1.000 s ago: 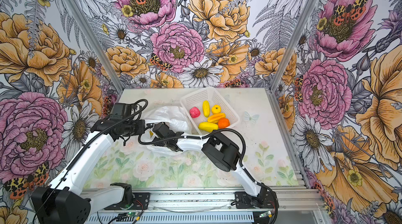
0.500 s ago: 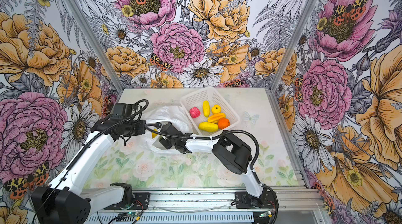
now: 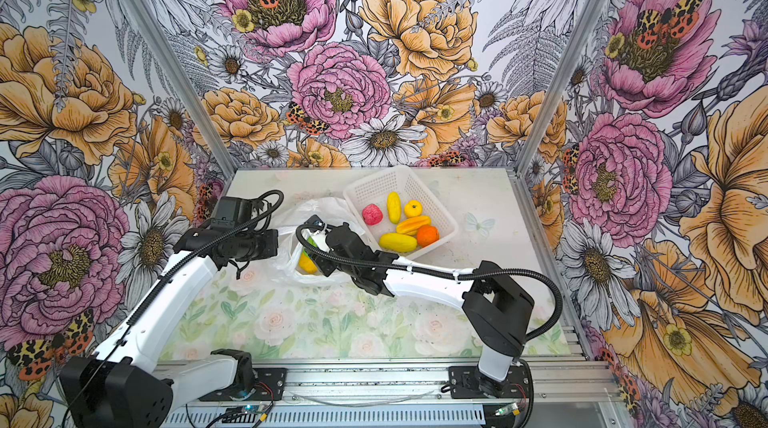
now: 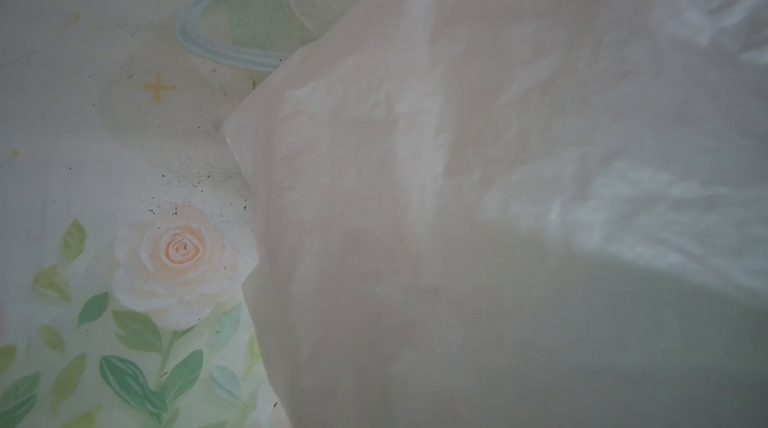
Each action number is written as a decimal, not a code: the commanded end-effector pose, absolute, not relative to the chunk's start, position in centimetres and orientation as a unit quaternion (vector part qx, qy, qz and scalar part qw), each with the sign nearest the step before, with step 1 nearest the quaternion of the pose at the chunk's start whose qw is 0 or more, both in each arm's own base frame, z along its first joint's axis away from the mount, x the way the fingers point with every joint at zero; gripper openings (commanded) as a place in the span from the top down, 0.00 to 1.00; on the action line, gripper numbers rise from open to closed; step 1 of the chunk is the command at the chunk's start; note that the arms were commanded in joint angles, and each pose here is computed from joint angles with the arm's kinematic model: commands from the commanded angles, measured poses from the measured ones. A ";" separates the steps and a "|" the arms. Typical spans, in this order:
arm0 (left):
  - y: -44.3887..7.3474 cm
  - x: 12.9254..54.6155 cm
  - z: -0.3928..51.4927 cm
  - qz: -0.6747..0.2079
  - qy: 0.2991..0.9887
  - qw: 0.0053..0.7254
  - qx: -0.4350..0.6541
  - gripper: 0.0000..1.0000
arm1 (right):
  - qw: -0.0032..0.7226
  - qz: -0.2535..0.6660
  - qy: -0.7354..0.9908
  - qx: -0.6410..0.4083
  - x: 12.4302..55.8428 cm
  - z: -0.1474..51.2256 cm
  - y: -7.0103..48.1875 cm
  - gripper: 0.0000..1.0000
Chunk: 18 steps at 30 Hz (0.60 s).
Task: Untie the knot of the plastic bag and take out the fruit
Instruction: 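Close the right gripper on the green fruit inside the bag, then lift the green fruit out of the bag with the right gripper over the basket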
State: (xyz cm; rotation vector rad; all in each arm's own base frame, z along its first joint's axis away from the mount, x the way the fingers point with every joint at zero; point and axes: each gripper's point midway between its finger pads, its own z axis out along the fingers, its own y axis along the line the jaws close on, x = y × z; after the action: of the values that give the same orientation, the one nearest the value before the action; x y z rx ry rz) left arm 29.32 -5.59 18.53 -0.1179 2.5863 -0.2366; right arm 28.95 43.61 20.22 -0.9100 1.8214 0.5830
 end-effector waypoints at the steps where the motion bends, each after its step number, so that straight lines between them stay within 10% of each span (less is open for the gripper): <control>1: -5.8 28.9 17.9 -0.089 0.961 0.258 -0.037 1.00 | 0.503 0.273 0.731 -0.372 27.9 23.0 43.3 0.71; 18: -5.8 29.0 17.9 -0.089 0.962 0.257 -0.036 1.00 | 0.607 0.355 0.622 -0.345 21.2 32.4 36.1 0.74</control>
State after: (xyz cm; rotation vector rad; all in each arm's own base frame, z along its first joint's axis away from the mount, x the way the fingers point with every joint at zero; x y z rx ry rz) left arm 29.25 -5.58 18.43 -0.1184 2.5916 -0.2355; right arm 21.21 37.05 31.03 -0.8480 1.4950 0.8245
